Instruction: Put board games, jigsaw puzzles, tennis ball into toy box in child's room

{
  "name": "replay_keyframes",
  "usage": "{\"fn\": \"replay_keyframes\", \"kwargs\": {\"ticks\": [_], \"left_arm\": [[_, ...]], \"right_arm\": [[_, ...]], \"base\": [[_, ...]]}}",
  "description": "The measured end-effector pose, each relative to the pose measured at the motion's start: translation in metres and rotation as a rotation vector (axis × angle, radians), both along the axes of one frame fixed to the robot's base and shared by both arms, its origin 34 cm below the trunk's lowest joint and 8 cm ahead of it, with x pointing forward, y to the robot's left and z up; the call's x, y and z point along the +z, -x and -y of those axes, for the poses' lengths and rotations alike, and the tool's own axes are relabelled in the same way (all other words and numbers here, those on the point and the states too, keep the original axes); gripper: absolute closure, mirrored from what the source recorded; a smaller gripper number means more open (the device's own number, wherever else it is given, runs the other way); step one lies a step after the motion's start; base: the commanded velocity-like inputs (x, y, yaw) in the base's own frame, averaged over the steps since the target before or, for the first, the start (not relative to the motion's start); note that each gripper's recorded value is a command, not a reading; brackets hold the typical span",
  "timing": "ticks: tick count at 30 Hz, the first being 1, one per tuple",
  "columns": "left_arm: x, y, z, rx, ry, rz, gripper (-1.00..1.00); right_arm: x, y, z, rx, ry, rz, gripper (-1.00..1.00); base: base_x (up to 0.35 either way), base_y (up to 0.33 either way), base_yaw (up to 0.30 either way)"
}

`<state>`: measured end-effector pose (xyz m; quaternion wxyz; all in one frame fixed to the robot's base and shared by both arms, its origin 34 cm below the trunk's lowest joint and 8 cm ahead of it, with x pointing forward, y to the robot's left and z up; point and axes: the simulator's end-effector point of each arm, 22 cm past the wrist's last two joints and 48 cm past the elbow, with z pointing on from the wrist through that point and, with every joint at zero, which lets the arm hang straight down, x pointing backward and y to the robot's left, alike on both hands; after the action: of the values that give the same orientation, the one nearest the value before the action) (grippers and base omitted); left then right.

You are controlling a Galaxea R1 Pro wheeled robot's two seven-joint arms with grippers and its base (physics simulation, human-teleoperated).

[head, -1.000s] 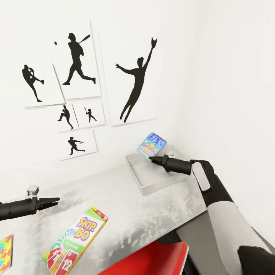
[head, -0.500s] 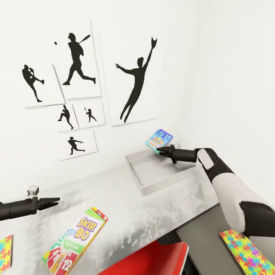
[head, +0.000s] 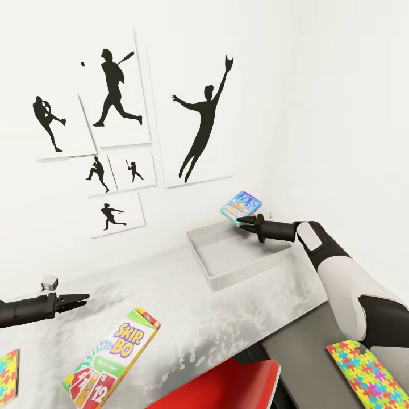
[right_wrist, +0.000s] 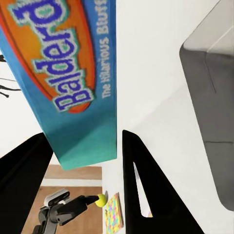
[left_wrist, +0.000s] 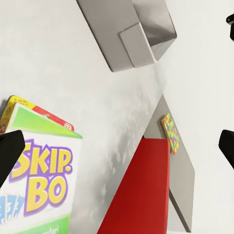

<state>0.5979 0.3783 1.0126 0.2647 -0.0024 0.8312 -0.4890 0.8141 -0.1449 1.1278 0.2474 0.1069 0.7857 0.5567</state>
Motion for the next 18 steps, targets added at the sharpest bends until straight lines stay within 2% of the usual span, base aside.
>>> {"fn": "replay_keyframes", "kwargs": {"ticks": [12, 18], "left_arm": [[0.000, 0.000, -0.001, 0.002, -0.001, 0.001, -1.00], [0.000, 0.000, -0.001, 0.002, -0.001, -0.001, -1.00]], "right_arm": [[0.002, 0.000, -0.002, 0.001, -0.010, 0.000, 1.00], [0.012, -0.005, 0.006, -0.036, -0.071, 0.005, 1.00]], "base": [[0.000, 0.000, 0.000], [0.000, 0.000, 0.000]]}}
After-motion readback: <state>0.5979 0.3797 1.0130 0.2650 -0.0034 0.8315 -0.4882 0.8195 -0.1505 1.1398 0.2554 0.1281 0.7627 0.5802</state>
